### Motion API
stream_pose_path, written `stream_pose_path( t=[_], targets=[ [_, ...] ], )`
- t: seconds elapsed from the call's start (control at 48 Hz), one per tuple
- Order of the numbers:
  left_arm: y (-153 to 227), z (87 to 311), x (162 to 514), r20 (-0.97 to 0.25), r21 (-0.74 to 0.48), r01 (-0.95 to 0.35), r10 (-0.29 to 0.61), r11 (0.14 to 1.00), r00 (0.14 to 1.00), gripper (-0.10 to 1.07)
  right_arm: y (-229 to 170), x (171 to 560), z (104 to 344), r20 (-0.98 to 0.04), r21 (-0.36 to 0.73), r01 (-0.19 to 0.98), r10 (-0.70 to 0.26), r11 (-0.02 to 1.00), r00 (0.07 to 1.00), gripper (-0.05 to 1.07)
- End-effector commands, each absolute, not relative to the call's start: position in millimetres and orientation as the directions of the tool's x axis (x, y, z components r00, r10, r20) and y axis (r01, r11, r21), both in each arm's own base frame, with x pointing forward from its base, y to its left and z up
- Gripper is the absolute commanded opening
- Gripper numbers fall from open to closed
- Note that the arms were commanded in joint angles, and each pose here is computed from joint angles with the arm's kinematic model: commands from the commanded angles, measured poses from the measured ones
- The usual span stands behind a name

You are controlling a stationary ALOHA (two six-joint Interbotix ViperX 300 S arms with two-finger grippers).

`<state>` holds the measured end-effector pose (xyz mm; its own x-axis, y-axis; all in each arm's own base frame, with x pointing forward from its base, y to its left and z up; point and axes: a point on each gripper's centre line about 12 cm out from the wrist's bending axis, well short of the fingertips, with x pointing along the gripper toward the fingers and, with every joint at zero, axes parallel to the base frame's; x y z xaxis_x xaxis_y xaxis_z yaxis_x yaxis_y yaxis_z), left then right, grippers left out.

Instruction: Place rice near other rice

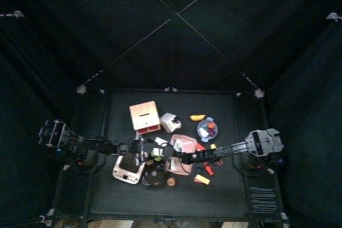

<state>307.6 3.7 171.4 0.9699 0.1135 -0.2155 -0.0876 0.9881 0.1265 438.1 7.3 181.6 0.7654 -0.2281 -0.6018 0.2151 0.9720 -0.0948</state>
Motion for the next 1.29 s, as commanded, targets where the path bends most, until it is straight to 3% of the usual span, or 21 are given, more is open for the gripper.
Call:
stream_pose_path(
  t=[0.0,0.271,0.708,1.271],
  targets=[
    [7.9,181.4,306.3,-0.175,0.115,-0.115,0.134,0.987,0.975,1.0,-2.2,439.9,194.1,-0.586,-0.066,0.268,-0.254,0.961,0.769,0.55],
    [15.3,194.4,279.6,-0.111,0.068,-0.178,0.185,0.982,0.977,1.0,-12.8,441.3,176.4,-0.646,0.026,0.375,-0.271,0.927,0.714,0.55],
    [19.4,198.2,250.4,-0.081,0.034,-0.207,0.209,0.978,0.974,1.0,-21.3,457.0,140.6,-0.698,0.024,0.417,-0.284,0.908,0.658,0.55],
    [18.7,196.1,249.4,-0.091,0.038,-0.202,0.205,0.979,0.974,1.0,-28.2,471.2,131.5,-0.699,0.019,0.429,-0.295,0.903,0.652,0.55]
  ],
)
